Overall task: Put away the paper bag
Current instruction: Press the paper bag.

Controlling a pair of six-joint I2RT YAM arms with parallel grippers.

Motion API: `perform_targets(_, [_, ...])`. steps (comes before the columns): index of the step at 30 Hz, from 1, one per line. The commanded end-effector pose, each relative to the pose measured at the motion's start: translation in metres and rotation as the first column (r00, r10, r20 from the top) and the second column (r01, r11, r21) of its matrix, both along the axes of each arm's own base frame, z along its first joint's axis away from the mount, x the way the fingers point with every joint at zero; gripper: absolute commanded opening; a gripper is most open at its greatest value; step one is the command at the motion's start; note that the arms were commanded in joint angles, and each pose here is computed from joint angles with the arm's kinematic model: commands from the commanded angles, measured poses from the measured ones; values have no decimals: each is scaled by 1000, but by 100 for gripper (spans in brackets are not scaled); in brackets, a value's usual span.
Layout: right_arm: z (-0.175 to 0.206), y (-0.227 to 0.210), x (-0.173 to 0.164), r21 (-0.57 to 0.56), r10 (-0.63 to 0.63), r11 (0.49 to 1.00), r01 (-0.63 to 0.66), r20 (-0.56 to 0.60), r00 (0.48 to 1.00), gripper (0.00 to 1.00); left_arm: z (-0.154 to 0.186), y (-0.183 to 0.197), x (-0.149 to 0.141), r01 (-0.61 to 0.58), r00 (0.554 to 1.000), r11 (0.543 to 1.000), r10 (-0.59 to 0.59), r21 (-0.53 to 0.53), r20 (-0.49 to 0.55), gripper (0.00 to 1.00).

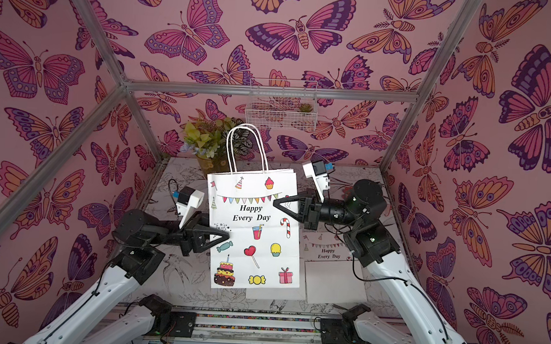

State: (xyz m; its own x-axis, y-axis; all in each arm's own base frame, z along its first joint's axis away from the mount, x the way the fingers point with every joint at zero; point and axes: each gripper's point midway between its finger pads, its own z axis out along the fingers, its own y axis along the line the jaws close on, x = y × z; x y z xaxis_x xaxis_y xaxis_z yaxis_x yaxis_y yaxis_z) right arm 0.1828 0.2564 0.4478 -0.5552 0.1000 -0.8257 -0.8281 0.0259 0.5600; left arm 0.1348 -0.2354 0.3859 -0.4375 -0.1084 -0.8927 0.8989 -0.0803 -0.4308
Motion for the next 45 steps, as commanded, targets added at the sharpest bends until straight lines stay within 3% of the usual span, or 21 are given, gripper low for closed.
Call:
perform_targets(1, [9,-4,-1,7,-23,1000,23,46,999,0,1,3,6,-62,998,998,61,10,21,19])
perform_targets(3, [2,-4,-2,-5,-9,1000,9,27,1000,8,4,4,13,-101,995,995,101,-1,16,9])
perform_targets(6, [-5,-5,-9,-11,9,1000,-9,13,1000,33,7,7,21,-148,989,989,148,-14,4,0])
perform_targets(9, [-8,-8,-16,-17,20,1000,-19,16,1000,52,11,11,28,-195,981,980,195,-31,-12,0])
perform_targets(12, [-10,-9,-24,-24,42,999,-41,10,999,58,15,14,30,-205,979,977,204,-51,-23,0])
perform_targets(14, [-13,-9,-28,-35,59,998,-59,1,998,55,16,14,30,-197,980,979,196,-54,-25,0])
perform_targets(22, [-38,-4,-28,-161,40,986,-46,-41,998,13,13,14,26,-174,985,984,173,-47,-16,0])
perform_targets(27, [-31,-5,-29,-144,33,989,-36,-28,999,0,13,15,24,-170,985,984,170,-45,-11,0])
perform_targets(28, [-29,-4,-29,-136,35,990,-38,-27,999,0,13,14,24,-164,986,986,163,-43,-12,0])
perform_targets(30, [-26,-3,-29,-124,41,991,-44,-27,999,0,11,13,22,-146,989,989,146,-36,-13,10])
perform_targets(33, [-20,-4,-29,-112,38,993,-39,-15,999,0,8,12,19,-119,993,993,118,-24,-16,33])
perform_targets(35, [-14,-5,-29,-106,28,994,-27,2,1000,0,7,11,13,-88,996,996,88,-16,-10,44])
perform_targets(39, [0,-6,-28,-75,8,997,-6,32,999,0,2,11,6,-47,999,999,47,-1,-2,50])
perform_targets(45, [10,-7,-22,-42,-24,999,26,53,998,0,-5,9,4,-19,1000,1000,19,15,-8,45])
